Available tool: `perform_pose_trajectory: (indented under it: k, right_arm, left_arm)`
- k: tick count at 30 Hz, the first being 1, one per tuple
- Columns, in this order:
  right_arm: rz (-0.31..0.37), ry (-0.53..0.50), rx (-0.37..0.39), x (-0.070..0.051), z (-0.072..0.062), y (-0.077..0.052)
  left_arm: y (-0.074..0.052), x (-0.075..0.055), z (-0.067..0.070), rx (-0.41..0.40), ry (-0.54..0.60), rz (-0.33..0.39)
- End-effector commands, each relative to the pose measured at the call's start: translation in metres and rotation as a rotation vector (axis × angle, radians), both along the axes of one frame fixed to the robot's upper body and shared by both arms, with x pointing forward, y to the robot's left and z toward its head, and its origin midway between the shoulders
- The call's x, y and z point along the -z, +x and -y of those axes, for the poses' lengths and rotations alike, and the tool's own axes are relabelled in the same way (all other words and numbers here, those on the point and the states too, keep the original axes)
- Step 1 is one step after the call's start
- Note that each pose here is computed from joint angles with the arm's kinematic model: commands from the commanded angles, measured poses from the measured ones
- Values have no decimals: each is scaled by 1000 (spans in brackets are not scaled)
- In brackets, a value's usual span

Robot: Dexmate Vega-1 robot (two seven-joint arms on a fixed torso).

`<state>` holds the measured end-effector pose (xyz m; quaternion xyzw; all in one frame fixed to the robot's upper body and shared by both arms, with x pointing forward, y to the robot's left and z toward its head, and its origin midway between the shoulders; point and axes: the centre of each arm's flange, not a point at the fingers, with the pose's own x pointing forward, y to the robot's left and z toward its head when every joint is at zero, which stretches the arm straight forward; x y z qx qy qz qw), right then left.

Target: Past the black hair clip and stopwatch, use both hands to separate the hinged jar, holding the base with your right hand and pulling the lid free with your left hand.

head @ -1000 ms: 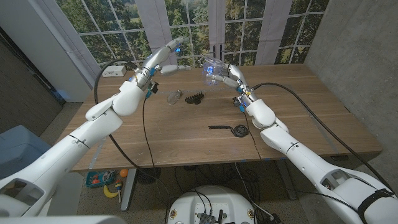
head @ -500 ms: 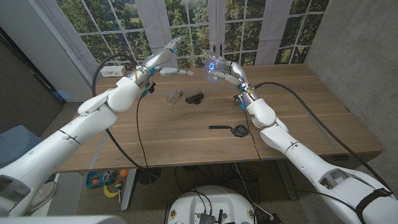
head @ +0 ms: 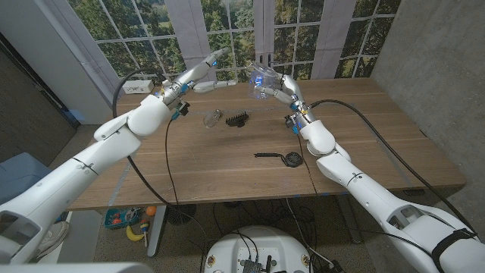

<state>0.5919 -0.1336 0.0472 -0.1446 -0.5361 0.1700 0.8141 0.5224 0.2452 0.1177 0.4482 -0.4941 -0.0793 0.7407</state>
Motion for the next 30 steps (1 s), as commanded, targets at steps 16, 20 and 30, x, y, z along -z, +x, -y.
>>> perform_pose_trajectory:
  k: [16,20,30]
  right_arm:
    - [51,-114,258,24,-5,7]
    - [52,-133,288,30,-6,8]
    - [52,-185,370,47,-5,13]
  left_arm:
    - [29,38,-17,421,-457,-222]
    - [30,44,-18,462,-511,-242]
    - [31,53,-22,531,-581,-324]
